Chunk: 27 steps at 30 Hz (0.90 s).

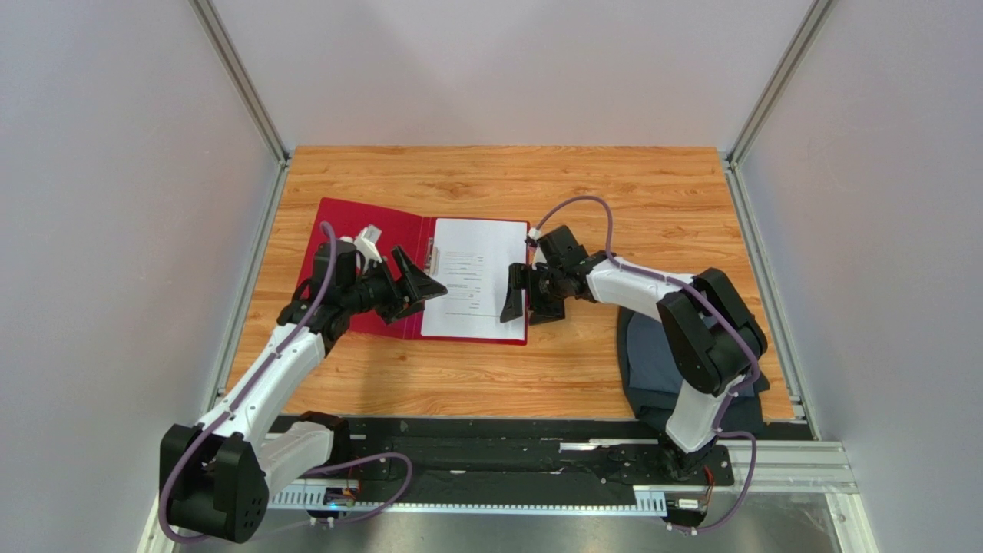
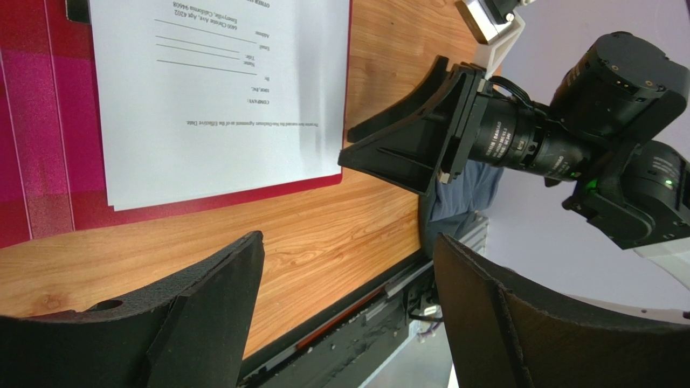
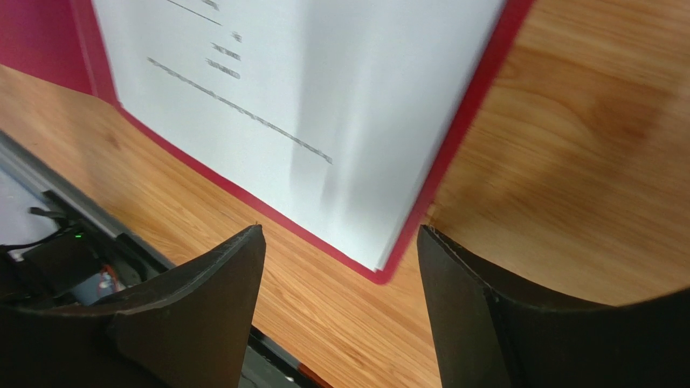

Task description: Put the files into the folder

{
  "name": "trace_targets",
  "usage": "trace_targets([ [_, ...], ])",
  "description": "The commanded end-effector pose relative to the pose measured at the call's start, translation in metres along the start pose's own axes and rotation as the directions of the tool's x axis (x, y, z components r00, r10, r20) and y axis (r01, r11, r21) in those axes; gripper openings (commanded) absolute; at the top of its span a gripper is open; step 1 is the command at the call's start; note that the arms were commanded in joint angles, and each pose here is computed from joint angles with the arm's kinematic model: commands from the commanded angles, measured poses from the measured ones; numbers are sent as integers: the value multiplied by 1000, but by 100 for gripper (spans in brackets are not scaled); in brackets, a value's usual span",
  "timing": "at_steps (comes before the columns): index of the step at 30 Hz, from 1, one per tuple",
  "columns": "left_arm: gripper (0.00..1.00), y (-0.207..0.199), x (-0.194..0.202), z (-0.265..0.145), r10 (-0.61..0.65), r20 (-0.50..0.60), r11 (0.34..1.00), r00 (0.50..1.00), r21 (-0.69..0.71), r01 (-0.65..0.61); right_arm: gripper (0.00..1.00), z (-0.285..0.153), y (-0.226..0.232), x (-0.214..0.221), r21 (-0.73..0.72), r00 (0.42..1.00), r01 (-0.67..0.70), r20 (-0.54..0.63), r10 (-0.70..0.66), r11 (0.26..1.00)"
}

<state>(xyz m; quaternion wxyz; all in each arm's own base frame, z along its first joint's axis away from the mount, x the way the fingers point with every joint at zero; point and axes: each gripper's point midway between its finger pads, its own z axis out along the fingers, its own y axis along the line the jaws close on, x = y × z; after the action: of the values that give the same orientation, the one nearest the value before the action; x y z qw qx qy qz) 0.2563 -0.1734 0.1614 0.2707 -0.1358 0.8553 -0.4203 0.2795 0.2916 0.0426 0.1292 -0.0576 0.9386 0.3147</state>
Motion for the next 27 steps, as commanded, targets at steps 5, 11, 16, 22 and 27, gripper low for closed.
trace_targets([
  [5,85,-5,-26,-6,86,65,995,994,-49,-83,76,-82,-58,-52,479,958,97,194,-212,873],
  [11,83,0,-57,16,-4,50,999,999,-47,6,73,-50,45,-114,47,920,122,369,-131,991],
  [16,75,2,-88,31,-5,53,997,999,-83,10,63,-10,99,-159,-150,934,183,336,-124,972],
  [22,69,33,-87,41,-41,86,985,995,-166,54,61,28,137,-217,-272,916,243,380,-128,931],
  [27,70,45,-80,41,-51,73,980,996,-188,64,62,65,141,-230,-323,927,256,349,-137,911],
])
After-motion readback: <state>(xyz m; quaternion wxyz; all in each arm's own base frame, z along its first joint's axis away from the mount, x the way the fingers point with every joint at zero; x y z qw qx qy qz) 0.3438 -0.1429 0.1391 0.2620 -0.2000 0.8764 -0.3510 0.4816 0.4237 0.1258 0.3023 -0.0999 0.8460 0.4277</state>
